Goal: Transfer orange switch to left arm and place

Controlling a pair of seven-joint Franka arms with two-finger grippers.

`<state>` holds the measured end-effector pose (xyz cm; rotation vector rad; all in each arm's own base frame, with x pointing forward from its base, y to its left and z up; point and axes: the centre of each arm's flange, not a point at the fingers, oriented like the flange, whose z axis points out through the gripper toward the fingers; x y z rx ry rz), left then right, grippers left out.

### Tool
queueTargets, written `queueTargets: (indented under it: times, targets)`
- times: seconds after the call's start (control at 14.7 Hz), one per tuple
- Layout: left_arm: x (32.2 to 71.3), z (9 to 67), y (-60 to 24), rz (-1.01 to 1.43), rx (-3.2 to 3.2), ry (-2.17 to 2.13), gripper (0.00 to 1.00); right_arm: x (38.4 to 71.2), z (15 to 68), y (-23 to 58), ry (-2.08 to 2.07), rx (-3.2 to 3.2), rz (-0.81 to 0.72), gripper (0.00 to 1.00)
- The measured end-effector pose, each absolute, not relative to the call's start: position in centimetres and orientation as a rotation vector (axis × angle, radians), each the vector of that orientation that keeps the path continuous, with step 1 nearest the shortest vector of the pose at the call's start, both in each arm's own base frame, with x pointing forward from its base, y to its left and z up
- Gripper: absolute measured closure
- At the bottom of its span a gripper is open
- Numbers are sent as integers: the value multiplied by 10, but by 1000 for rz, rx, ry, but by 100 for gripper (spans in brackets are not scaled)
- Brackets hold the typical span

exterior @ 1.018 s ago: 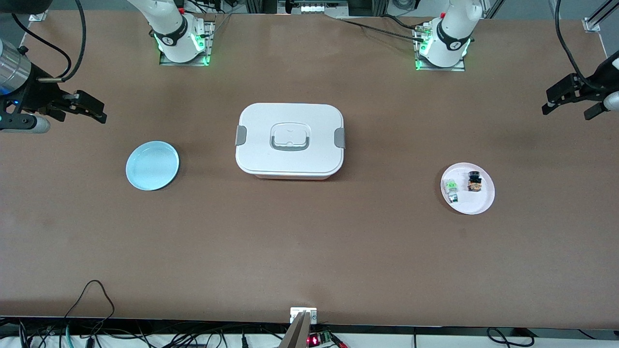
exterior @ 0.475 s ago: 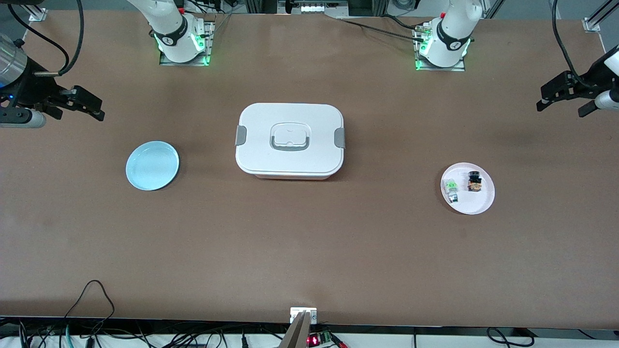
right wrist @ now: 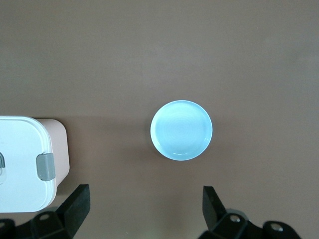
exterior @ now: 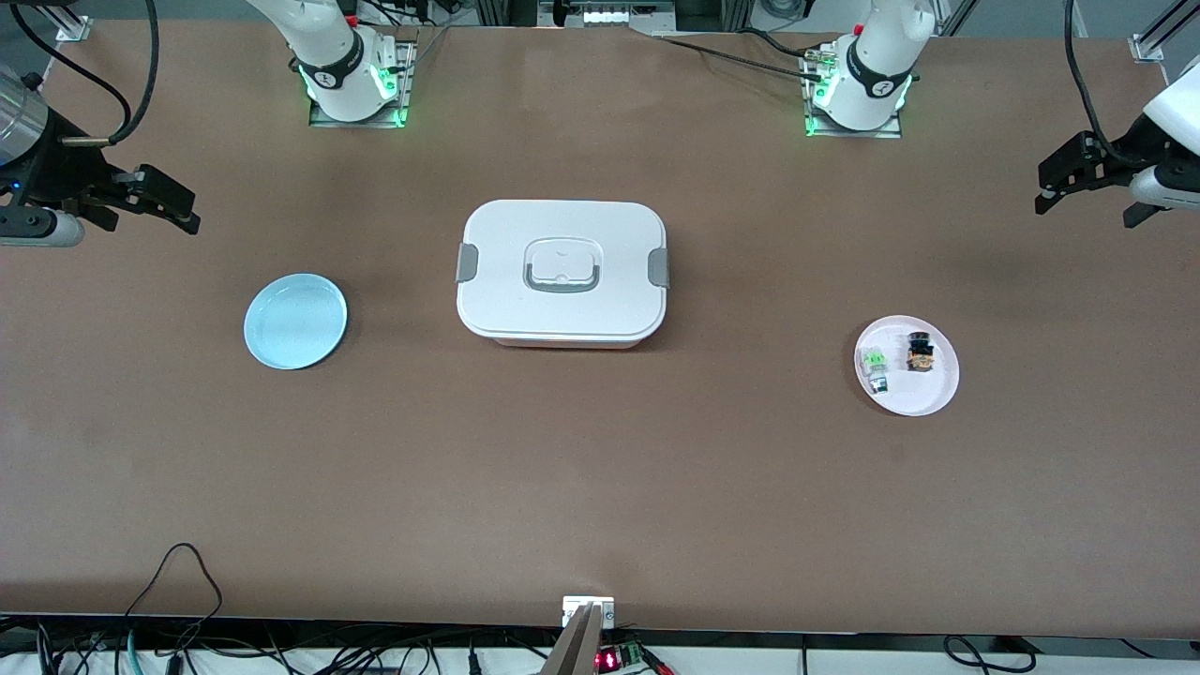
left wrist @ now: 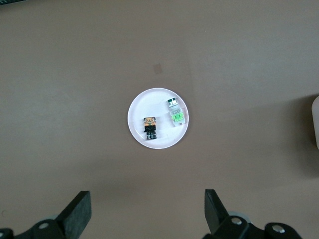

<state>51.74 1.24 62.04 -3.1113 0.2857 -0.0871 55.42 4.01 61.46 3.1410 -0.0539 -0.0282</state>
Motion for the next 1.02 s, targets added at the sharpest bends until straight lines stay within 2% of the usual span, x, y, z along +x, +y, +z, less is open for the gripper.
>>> queueTargets:
  times: [1.02]
  targets:
    - [524,617,8,-76,-3124,120,0,554,614,43,-47,3140,-30,0]
